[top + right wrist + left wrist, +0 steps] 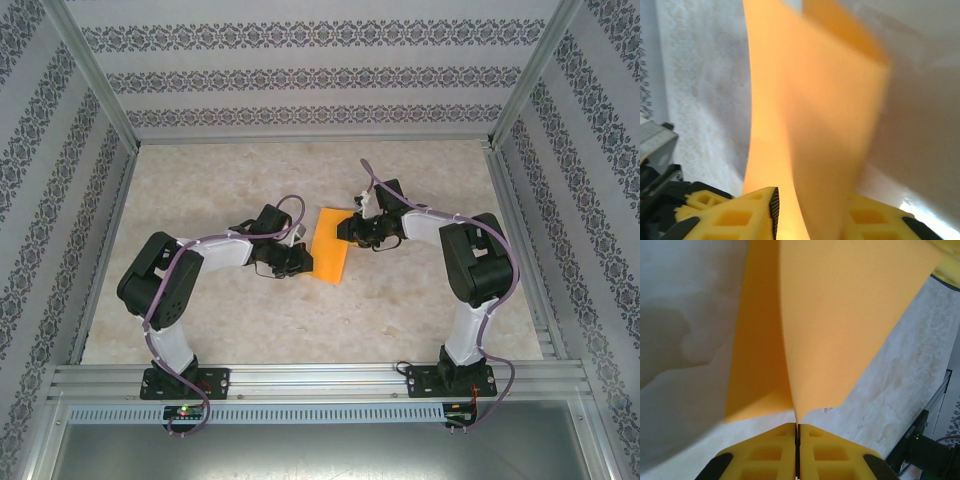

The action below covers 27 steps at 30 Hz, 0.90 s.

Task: Fold a paper plane with a square sheet of paper (pick it up from the middle)
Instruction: Place a square sheet of paper at the center of the table, then fold the triangle a second time at the center of the table.

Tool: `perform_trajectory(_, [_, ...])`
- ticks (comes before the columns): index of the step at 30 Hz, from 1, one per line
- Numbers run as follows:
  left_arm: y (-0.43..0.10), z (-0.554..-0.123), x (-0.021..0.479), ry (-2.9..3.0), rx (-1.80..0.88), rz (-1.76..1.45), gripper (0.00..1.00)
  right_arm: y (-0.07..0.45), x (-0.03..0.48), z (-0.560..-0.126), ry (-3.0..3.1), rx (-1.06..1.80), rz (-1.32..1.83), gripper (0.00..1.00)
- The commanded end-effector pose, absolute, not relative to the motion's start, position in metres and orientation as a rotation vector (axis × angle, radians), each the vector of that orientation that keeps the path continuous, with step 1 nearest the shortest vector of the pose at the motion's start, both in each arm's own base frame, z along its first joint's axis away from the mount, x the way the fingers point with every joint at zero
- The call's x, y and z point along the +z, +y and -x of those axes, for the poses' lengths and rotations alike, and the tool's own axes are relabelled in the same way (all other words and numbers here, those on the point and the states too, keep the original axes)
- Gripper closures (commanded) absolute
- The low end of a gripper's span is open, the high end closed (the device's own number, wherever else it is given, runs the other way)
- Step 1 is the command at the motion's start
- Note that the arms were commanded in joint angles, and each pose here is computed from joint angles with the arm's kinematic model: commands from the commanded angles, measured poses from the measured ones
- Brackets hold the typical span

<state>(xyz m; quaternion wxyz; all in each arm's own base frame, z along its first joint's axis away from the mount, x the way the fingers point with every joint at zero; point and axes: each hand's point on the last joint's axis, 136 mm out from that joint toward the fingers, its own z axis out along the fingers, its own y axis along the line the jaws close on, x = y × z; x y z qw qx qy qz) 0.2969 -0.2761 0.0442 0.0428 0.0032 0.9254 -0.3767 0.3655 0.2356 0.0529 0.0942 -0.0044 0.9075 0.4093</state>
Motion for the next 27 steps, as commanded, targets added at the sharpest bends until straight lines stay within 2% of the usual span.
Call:
perform_trajectory(1, [-0.283, -0.299, 0.047, 2.826, -1.169, -0.025, 0.89, 0.217, 0.049, -0.367, 2.734, 1.046, 0.055, 0.66])
perform_trajectory(6, [-0.283, -0.300, 0.044, 2.828, -1.171, -0.018, 0.89, 0.198, 0.057, -0.367, 2.750, 0.889, 0.052, 0.57])
perform_trajectory(12, [-0.284, -0.298, 0.040, 2.837, -1.179, -0.010, 0.89, 0.177, 0.079, -0.363, 2.722, 0.746, -0.002, 0.56])
perform_trajectory(17, [-0.284, -0.297, 0.038, 2.844, -1.181, -0.011, 0.88, 0.197, 0.093, -0.370, 2.648, 0.877, 0.005, 0.62])
perform_trajectory(22, [-0.286, -0.299, 0.042, 2.835, -1.186, -0.022, 0.87, 0.216, 0.074, -0.379, 2.680, 0.932, 0.021, 0.75])
perform_trajectory(27, [-0.288, -0.305, 0.049, 2.818, -1.181, -0.030, 0.85, 0.222, 0.058, -0.386, 2.701, 0.918, 0.032, 0.81])
